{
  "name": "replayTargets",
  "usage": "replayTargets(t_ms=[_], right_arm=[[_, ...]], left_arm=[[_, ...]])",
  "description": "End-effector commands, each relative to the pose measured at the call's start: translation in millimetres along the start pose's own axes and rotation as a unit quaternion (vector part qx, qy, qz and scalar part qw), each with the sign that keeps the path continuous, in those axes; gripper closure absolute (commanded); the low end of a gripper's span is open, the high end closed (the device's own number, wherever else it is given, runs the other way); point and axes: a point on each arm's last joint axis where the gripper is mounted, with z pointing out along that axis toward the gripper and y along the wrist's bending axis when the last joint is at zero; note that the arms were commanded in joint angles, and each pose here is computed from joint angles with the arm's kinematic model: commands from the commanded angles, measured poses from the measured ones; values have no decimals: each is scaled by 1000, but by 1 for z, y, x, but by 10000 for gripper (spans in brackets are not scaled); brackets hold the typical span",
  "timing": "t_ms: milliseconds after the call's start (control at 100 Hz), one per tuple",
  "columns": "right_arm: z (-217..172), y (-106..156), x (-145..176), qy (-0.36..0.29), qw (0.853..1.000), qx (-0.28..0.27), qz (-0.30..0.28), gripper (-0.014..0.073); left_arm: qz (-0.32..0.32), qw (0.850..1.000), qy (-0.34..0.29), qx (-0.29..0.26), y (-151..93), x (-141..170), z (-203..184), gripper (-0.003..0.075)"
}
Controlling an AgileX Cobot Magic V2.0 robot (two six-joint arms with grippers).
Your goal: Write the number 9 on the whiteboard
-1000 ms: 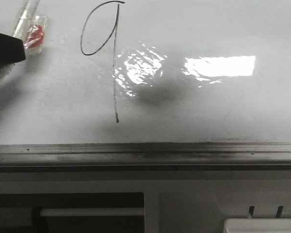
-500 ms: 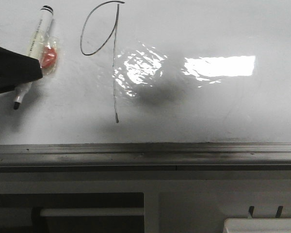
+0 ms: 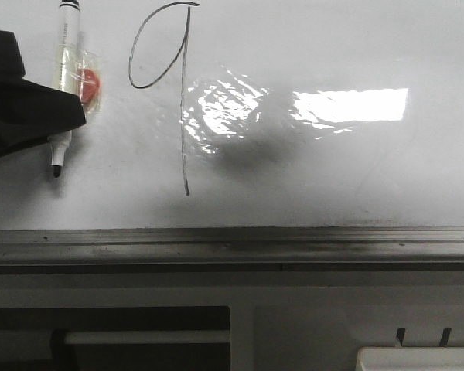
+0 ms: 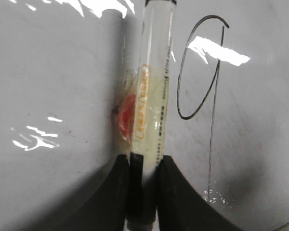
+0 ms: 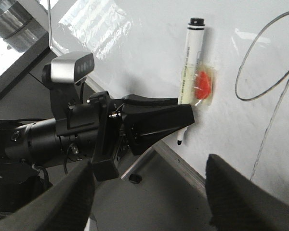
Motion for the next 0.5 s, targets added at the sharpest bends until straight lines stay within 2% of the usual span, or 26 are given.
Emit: replayTargets(t_ms=[0, 120, 190, 320, 410, 490], right_arm=[[-12, 8, -15, -44, 999, -8, -2, 176], [-12, 8, -15, -44, 999, -8, -2, 176], [-12, 8, -15, -44, 999, -8, -2, 176], [-12, 8, -15, -44, 999, -8, -2, 176], [-12, 8, -15, -44, 999, -8, -2, 176], [-12, 8, -15, -44, 999, -8, -2, 176]], left_arm=[[-21, 999, -29, 2, -3, -9, 3, 740], [-20, 999, -35, 6, -3, -10, 2, 724], [-14, 998, -51, 22, -5, -11, 1, 655], [-9, 995, -84, 45, -7, -14, -3, 462], [-9, 994, -99, 54, -8, -15, -5, 406], [-9, 991, -117, 65, -8, -16, -8, 400]])
